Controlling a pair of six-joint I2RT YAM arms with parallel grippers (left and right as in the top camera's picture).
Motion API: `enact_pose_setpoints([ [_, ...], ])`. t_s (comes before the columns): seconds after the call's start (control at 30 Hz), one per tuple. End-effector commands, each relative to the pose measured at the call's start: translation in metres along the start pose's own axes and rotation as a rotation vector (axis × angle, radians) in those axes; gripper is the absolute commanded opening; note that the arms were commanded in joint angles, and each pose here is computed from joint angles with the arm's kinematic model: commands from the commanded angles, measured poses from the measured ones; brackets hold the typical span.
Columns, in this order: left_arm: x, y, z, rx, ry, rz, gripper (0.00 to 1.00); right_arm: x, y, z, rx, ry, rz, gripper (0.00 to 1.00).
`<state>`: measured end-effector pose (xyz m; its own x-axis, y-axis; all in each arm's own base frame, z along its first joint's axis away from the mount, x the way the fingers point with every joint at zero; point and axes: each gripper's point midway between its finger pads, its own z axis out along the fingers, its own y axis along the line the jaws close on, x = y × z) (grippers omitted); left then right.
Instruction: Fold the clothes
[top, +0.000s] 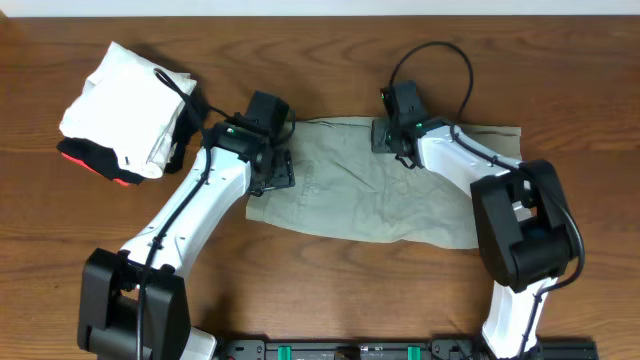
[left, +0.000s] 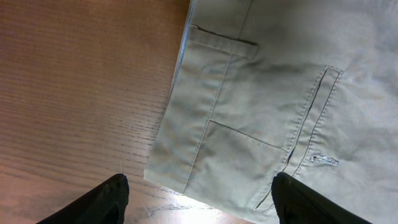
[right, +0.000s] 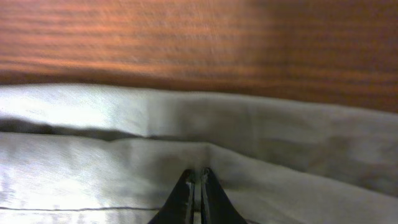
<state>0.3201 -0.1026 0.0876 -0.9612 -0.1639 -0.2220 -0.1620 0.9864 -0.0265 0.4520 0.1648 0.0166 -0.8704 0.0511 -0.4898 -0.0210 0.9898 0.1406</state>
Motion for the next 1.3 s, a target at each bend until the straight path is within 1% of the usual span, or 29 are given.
enact_pose_setpoints([
  [0.0,0.002,0.004,0.004,-0.015,0.013,0.003,0.76,-0.064,0.015,-0.066,-0.051,-0.188,-0.036,0.11],
  [0.07,0.003,0.004,0.004,-0.016,0.015,0.003,0.76,-0.074,0.017,-0.096,-0.064,-0.224,-0.037,0.12],
  [0.17,0.004,0.005,0.004,-0.017,0.018,0.003,0.77,-0.067,0.013,-0.130,-0.058,-0.206,-0.037,0.12],
  [0.2,0.004,0.004,0.004,-0.017,0.018,0.004,0.81,-0.060,0.010,-0.138,-0.051,-0.181,-0.039,0.12],
  [0.23,0.004,0.004,0.004,-0.016,0.019,0.011,0.83,-0.050,0.007,-0.146,-0.049,-0.146,-0.041,0.12],
  [0.4,0.007,-0.002,0.004,0.021,0.038,0.090,0.87,0.007,-0.001,-0.157,-0.047,0.085,-0.039,0.10],
  [0.53,0.010,-0.008,0.004,0.062,0.053,0.141,0.92,0.045,-0.009,-0.147,-0.026,0.217,-0.042,0.09],
  [0.57,0.011,-0.012,0.003,0.087,0.059,0.159,0.94,0.053,-0.010,-0.144,-0.025,0.235,-0.044,0.09],
  [0.63,0.014,-0.022,0.002,0.149,0.075,0.195,0.95,0.066,-0.011,-0.135,-0.032,0.259,-0.044,0.09],
  [0.7,0.015,-0.027,0.001,0.186,0.083,0.198,0.95,0.077,-0.010,-0.125,-0.048,0.269,-0.042,0.09],
  [0.87,0.008,-0.019,0.002,0.183,0.073,0.168,0.97,0.099,0.006,-0.101,-0.188,0.260,-0.032,0.08],
  [0.93,0.004,-0.013,0.003,0.179,0.071,0.148,0.97,0.106,0.007,-0.093,-0.214,0.246,-0.028,0.07],
  [1.03,0.001,-0.006,0.003,0.191,0.074,0.128,0.97,0.119,-0.003,-0.080,-0.182,0.231,0.017,0.06],
  [1.17,0.001,-0.016,0.006,0.305,0.105,0.161,0.97,0.130,-0.013,-0.069,-0.152,0.206,0.038,0.04],
  [1.27,0.001,-0.014,0.019,0.308,0.134,0.149,0.97,0.132,-0.013,-0.065,-0.159,0.192,0.048,0.03],
])
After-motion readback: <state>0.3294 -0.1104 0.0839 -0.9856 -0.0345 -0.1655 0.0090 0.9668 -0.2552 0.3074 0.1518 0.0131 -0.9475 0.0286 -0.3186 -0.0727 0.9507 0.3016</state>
